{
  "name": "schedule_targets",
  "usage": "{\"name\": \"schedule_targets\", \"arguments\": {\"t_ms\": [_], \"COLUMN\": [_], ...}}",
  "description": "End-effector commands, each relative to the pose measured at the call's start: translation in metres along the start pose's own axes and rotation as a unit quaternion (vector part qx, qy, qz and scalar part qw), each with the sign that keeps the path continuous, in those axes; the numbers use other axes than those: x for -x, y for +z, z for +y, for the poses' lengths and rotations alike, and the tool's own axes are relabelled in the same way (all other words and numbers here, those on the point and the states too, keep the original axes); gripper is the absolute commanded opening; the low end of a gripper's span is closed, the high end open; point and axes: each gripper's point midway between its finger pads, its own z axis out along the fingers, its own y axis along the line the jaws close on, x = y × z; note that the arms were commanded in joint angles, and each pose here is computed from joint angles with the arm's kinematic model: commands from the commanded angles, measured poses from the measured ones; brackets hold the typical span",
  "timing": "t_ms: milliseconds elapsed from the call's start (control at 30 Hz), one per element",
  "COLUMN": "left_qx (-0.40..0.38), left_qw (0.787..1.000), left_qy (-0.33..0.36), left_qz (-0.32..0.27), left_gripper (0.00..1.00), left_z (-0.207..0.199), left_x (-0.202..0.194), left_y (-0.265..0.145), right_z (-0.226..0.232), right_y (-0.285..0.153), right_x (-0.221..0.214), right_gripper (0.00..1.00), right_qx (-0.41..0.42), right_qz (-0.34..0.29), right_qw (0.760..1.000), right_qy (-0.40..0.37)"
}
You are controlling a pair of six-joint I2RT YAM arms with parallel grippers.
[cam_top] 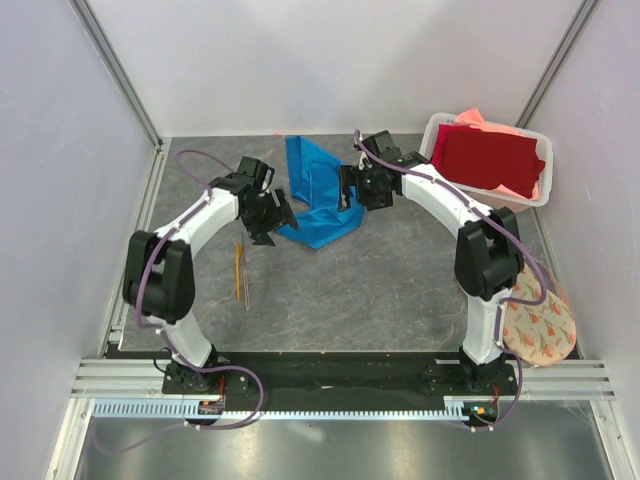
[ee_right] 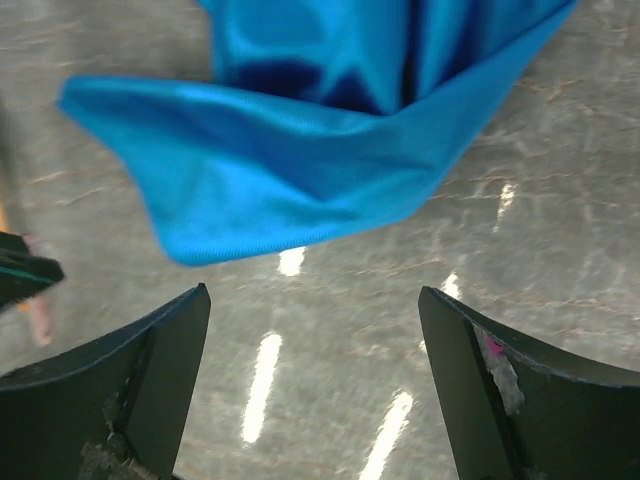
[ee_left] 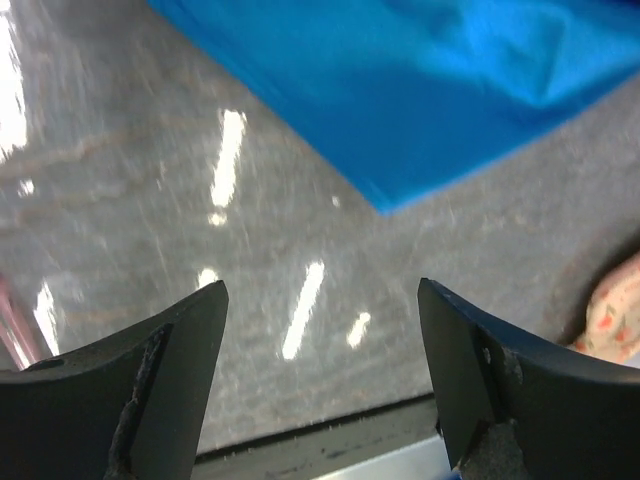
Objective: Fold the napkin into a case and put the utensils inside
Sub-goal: Pick up the crumpled napkin from the center of the board.
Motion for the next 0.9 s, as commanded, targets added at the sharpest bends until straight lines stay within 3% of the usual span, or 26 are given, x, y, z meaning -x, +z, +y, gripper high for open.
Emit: {"name": "schedule_targets", "arguments": {"t_ms": [0,133,467,633,667,733,767,833,867], "left_qx": [0.017,0.023,0.011,0.017,0.018,0.016,0.015,0.003,-0.002], "left_qw": [0.999,0.999,1.0,1.0,1.0,1.0,1.0,1.0,1.0], "left_qy": [0.014,-0.001,0.013,0.015,0.015,0.019,0.023,0.025,0.025], "left_qz": [-0.023,-0.024,-0.015,-0.012,-0.013,-0.013,-0.013,-0.006,-0.002], "left_gripper": [0.84,0.84,0.82,0.7,0.57,0.46,0.34,0.2,0.04], "left_z": [0.011,0.025,0.015,0.018,0.019,0.018,0.017,0.013,0.011], "left_x": [0.036,0.059,0.087,0.089,0.09,0.09,0.091,0.088,0.084], "left_y": [0.019,0.035,0.077,0.085,0.085,0.085,0.085,0.083,0.079], "right_z": [-0.025,-0.029,-0.031,-0.03,-0.03,-0.03,-0.028,-0.025,-0.023], "right_y": [0.012,0.027,0.07,0.079,0.08,0.083,0.084,0.083,0.081], "right_x": [0.014,0.019,0.007,0.007,0.007,0.006,0.003,0.001,0.0], "right_gripper": [0.94,0.94,0.93,0.89,0.86,0.81,0.68,0.53,0.37], "right_qx": [-0.046,-0.035,-0.012,-0.006,-0.003,0.001,0.007,0.016,0.02], "right_qz": [0.001,0.013,0.042,0.047,0.05,0.05,0.053,0.056,0.056], "right_qw": [0.999,0.999,0.999,0.998,0.998,0.998,0.998,0.998,0.998], "right_qy": [-0.01,0.009,0.029,0.031,0.033,0.032,0.033,0.033,0.033]}}
